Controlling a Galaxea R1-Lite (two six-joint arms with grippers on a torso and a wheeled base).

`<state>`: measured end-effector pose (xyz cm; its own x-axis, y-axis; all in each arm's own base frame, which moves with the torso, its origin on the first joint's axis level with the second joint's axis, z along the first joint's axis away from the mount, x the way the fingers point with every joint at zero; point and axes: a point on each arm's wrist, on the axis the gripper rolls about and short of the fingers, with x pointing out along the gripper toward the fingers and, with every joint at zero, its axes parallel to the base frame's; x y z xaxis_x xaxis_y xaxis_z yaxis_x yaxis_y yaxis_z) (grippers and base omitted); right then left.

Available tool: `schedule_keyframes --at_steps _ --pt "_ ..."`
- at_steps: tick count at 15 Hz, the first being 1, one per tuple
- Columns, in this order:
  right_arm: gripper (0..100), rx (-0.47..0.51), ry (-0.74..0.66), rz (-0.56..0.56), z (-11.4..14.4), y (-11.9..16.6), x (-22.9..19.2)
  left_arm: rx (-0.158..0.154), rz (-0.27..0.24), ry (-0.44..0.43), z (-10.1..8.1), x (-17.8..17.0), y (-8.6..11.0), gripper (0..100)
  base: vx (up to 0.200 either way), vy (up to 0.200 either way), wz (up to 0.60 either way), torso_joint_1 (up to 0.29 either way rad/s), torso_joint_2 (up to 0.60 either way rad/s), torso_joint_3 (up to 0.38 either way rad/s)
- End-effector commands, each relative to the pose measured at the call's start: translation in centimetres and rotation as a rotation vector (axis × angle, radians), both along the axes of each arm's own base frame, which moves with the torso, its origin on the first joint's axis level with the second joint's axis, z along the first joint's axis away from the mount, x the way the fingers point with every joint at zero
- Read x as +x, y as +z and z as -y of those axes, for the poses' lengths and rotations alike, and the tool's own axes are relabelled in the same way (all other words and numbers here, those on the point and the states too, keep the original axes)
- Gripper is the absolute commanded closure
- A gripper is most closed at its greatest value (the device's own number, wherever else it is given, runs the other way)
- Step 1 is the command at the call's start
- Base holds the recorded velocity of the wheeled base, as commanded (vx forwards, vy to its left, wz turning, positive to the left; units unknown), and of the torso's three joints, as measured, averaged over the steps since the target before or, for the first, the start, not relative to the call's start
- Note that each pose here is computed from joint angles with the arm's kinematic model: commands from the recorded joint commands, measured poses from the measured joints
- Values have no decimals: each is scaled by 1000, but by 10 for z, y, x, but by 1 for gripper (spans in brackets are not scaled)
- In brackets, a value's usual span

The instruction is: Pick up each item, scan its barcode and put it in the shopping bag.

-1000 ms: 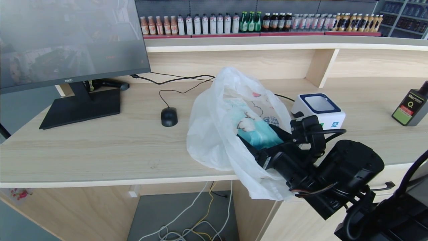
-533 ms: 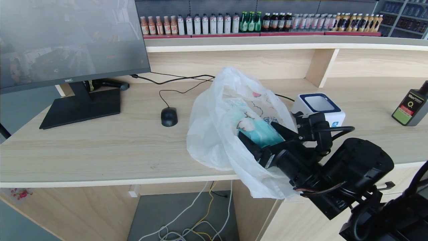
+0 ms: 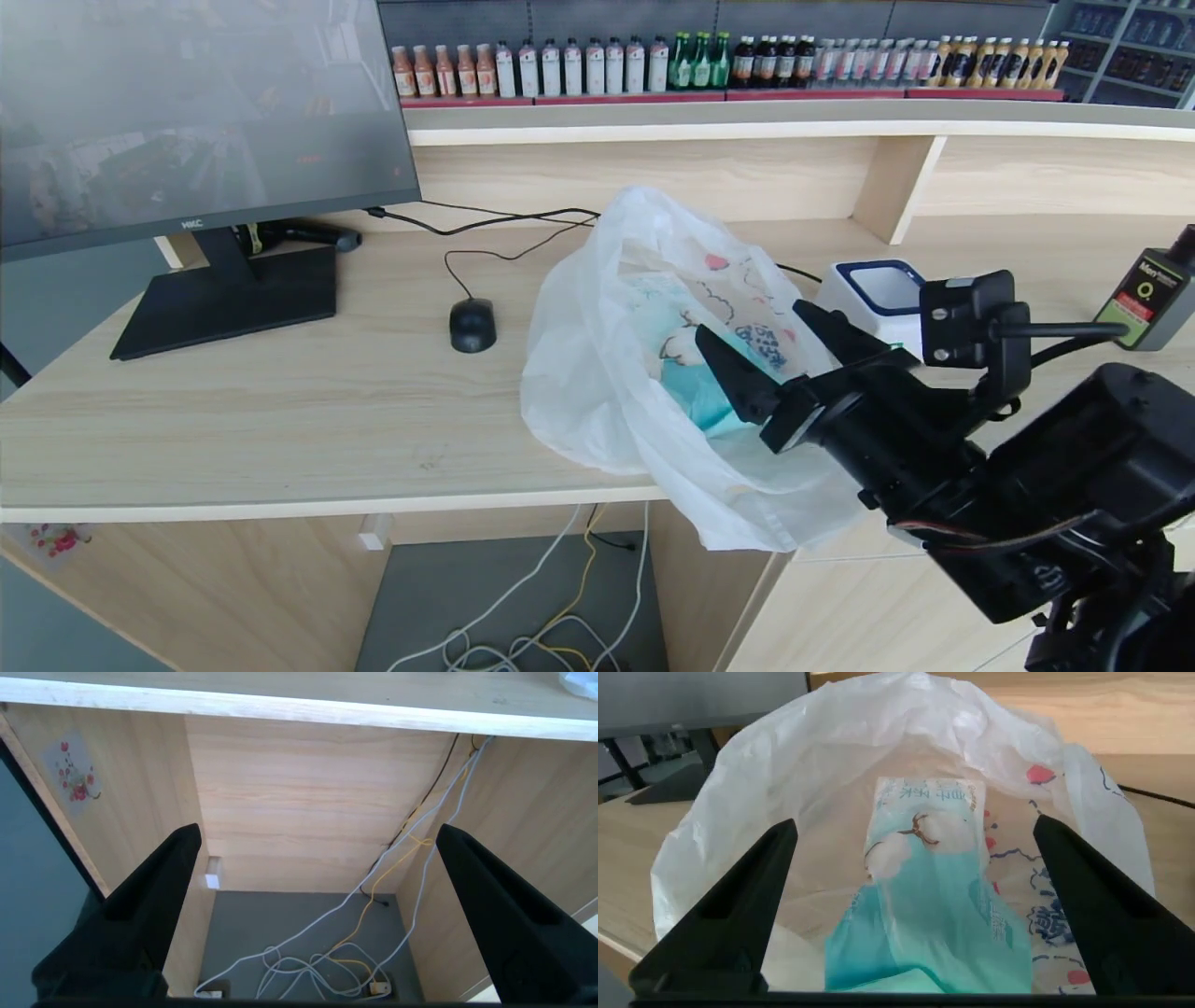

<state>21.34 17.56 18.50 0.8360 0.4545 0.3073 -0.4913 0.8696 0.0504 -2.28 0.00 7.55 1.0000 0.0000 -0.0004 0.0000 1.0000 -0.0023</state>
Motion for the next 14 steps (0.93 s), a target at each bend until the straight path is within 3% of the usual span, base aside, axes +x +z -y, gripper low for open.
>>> schedule_keyframes --at_steps 1,9,12,14 --pt "0 54 2 65 9 23 -12 -1 0 -2 0 0 0 0 0 0 0 0 0 0" --pt "0 57 3 81 14 28 -18 -2 0 0 0 0 0 0 0 0 0 0 0 0" --pt "0 54 3 77 14 27 -17 -2 0 0 0 0 0 0 -200 0 0 14 4 -1" --pt "0 56 3 80 15 28 -19 2 0 -2 0 0 0 0 0 0 0 0 0 0"
